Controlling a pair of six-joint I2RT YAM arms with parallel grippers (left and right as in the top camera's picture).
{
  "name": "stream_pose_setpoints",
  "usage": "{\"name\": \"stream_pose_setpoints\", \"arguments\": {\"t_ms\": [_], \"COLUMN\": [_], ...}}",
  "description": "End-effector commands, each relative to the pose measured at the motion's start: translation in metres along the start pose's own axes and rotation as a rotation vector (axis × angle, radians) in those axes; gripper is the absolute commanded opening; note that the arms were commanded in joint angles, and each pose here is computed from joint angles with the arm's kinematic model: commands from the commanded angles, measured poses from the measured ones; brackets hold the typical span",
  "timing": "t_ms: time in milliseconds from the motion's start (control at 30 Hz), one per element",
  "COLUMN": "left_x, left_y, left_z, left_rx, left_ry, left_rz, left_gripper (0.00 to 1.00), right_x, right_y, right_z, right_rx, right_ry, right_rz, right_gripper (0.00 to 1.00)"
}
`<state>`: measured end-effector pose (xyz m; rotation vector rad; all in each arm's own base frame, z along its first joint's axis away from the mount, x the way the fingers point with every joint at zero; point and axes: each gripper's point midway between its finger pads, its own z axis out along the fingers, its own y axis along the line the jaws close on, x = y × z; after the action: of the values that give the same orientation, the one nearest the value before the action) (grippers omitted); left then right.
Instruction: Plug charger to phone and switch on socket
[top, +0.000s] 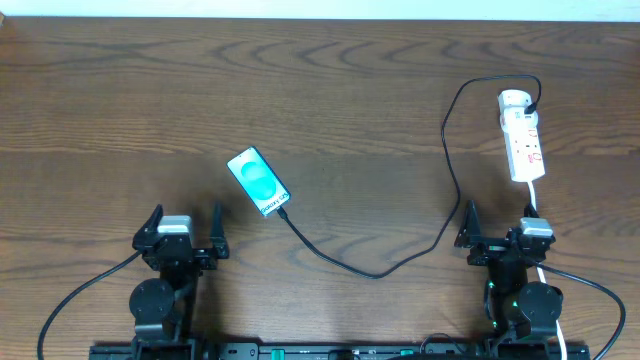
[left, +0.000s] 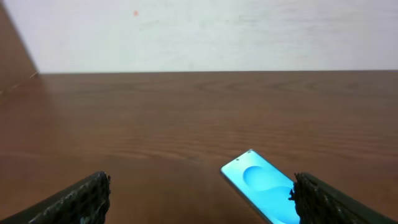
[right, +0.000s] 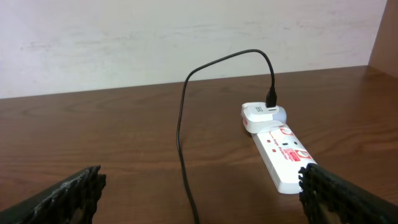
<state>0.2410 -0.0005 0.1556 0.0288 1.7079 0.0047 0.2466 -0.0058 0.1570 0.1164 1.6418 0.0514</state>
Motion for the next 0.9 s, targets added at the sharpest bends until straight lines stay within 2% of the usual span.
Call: {"name": "stream_pose_setpoints", "arguments": {"t_ms": [0,133,367,500,867], "left_x": [0.002,0.001,0.006,0.019,0.019], "left_y": [-0.018,-0.03,-0.03,-0.031,-0.031], "left_z": [0.0,-0.002,-0.002,-0.002,-0.002], "left_rx": [0.108,0.179,0.179,0.182,0.182], "left_ry": [-0.006,-0.012,0.006,0.063,0.061], "left_rz": [0.056,0.056,0.054,0.046,0.046], "left_gripper": [0.93,0.93,0.93,0.94,0.93], "right_x": [-0.001,-0.001,-0.001,-0.001,-0.001], "right_y": [-0.001,-0.001,-0.001,-0.001,-0.001], "right_z": [-0.001,-0.001,-0.001,-0.001,-0.001], "right_rx": [0.007,0.007,0.007,0.007,0.007], "right_ry": [-0.005,-0.005,-0.005,-0.005,-0.005], "right_rz": [0.008,0.007,0.008,0.007,0.007], "right_gripper": [0.99,0.99,0.99,0.99,0.99]}}
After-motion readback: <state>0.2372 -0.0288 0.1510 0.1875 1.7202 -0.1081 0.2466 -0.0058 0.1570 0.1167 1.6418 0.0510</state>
